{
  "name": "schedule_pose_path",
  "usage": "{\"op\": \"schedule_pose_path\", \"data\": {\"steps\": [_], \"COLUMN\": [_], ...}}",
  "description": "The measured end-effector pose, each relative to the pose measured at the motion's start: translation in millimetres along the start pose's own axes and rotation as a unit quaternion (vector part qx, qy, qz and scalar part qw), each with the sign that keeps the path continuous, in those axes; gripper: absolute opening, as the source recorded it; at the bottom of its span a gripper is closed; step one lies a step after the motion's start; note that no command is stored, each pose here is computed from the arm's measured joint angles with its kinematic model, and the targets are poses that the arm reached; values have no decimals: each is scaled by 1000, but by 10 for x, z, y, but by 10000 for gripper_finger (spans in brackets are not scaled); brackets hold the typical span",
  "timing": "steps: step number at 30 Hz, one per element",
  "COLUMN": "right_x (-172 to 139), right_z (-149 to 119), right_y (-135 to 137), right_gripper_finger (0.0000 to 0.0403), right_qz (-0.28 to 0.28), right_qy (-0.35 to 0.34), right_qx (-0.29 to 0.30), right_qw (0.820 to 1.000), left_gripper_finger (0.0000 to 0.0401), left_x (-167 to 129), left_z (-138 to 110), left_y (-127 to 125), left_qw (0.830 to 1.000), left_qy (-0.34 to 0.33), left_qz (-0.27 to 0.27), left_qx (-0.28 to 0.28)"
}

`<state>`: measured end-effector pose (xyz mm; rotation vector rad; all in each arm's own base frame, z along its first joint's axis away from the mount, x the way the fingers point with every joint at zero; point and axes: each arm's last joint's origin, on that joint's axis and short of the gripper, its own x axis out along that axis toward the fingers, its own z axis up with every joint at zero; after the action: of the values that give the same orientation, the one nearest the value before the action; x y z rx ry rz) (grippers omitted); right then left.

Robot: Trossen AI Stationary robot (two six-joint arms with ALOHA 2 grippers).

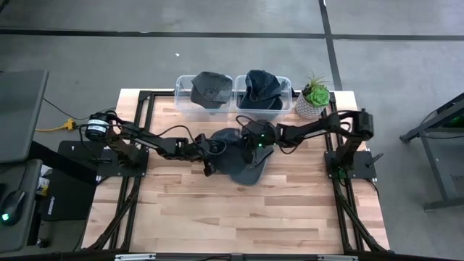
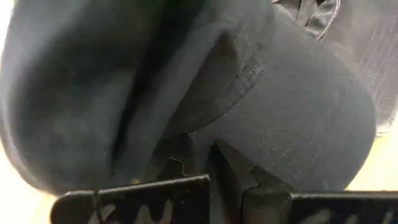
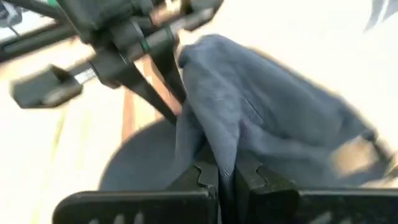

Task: Pick & Place hat
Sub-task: Put the blue cap into the right transparent bin

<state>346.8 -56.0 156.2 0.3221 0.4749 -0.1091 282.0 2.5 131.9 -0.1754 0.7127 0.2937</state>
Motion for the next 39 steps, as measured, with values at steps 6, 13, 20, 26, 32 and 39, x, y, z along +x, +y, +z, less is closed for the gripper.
{"op": "schedule_pose_path", "data": {"steps": [6, 13, 20, 26, 32, 39], "right_x": [-292, -677, -1062, -1348, -1616, -1905], "right_z": [267, 506, 739, 899, 1023, 1136], "right_y": [138, 237, 388, 445, 469, 429], "right_gripper_finger": [3, 1, 1, 0, 0, 0], "right_qz": [-10, -25, -43, -69, -111, -152], "right_qy": [-43, -75, -154, -225, -291, -351], "right_qx": [-11, -28, -49, -44, -39, -39], "right_qw": [999, 997, 986, 971, 949, 923], "left_gripper_finger": [0, 0, 0, 0, 0, 7], "left_x": [-123, -455, -864, -1087, -1171, -1260], "left_z": [95, 553, 1027, 1384, 1599, 1754], "left_y": [2, -24, -43, -72, -105, -115], "left_qw": [1000, 996, 989, 976, 966, 950], "left_qy": [-18, -68, -95, -149, -169, -232], "left_qz": [-2, 35, 72, 106, 125, 150], "left_qx": [-3, 39, 92, 121, 151, 144]}}
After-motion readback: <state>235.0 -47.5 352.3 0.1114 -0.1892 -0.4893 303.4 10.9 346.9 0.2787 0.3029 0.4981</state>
